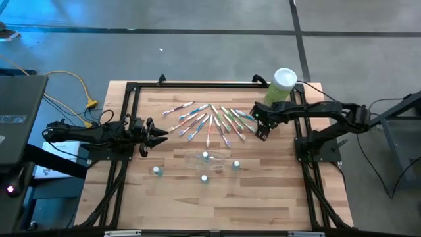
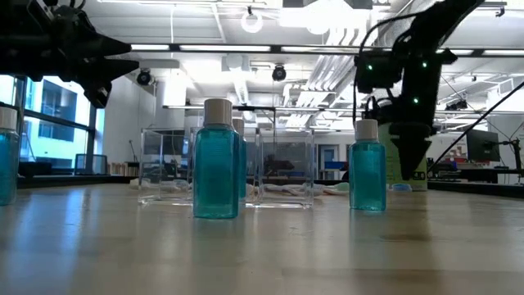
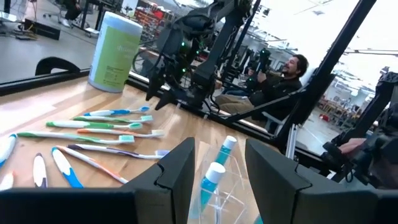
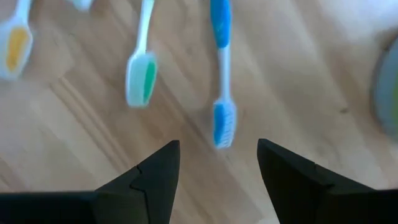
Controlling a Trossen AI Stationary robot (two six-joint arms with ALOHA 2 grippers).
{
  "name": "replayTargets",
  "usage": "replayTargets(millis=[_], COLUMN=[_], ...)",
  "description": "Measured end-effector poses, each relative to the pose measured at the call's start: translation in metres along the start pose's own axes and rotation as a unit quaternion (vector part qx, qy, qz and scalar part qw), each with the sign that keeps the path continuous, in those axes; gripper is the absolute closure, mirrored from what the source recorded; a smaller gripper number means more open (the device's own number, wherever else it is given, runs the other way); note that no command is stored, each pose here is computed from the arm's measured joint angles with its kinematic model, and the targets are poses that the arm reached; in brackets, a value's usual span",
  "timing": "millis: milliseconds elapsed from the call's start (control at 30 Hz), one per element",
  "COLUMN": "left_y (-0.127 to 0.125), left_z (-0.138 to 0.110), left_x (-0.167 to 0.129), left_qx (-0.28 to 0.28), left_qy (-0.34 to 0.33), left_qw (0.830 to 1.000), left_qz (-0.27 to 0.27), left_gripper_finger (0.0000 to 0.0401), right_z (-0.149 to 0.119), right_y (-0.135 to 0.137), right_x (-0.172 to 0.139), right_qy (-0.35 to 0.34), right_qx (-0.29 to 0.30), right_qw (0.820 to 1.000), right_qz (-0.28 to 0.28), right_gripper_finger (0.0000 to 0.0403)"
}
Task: Pick & Place toothbrushing station
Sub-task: Put the blue toothbrush into the transparent organizer
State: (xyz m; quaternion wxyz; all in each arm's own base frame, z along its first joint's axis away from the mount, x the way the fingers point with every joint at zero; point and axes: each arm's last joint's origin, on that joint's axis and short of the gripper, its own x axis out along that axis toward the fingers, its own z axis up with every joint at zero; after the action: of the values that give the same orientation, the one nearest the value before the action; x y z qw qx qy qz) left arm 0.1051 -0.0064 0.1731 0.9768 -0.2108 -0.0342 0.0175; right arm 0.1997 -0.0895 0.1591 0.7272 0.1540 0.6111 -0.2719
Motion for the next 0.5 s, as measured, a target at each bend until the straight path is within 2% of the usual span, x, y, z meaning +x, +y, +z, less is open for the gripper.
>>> replayTargets(millis=[233, 400, 500], left_y=[0.000, 0.000, 0.000], left_z=[0.000, 0.000, 0.000], left_x=[0.000, 0.000, 0.000], left_qx=[0.034, 0.044, 0.044], left_qy=[0.000, 0.000, 0.001], left_qw=[0.999, 0.999, 0.999], left_qz=[0.000, -0.001, -0.002], left_gripper_finger=[0.0263, 0.0263, 0.0263], right_z=[-0.004, -0.003, 0.000], right_y=[0.001, 0.000, -0.004], right_x=[0.018, 0.029, 0.038], right_qy=[-0.056, -0.049, -0.034], right_qx=[-0.017, -0.019, -0.010], right_qw=[0.998, 0.998, 0.999], right_qz=[0.003, -0.017, 0.002], right_gripper_finger=[0.0196, 0.0196, 0.0196])
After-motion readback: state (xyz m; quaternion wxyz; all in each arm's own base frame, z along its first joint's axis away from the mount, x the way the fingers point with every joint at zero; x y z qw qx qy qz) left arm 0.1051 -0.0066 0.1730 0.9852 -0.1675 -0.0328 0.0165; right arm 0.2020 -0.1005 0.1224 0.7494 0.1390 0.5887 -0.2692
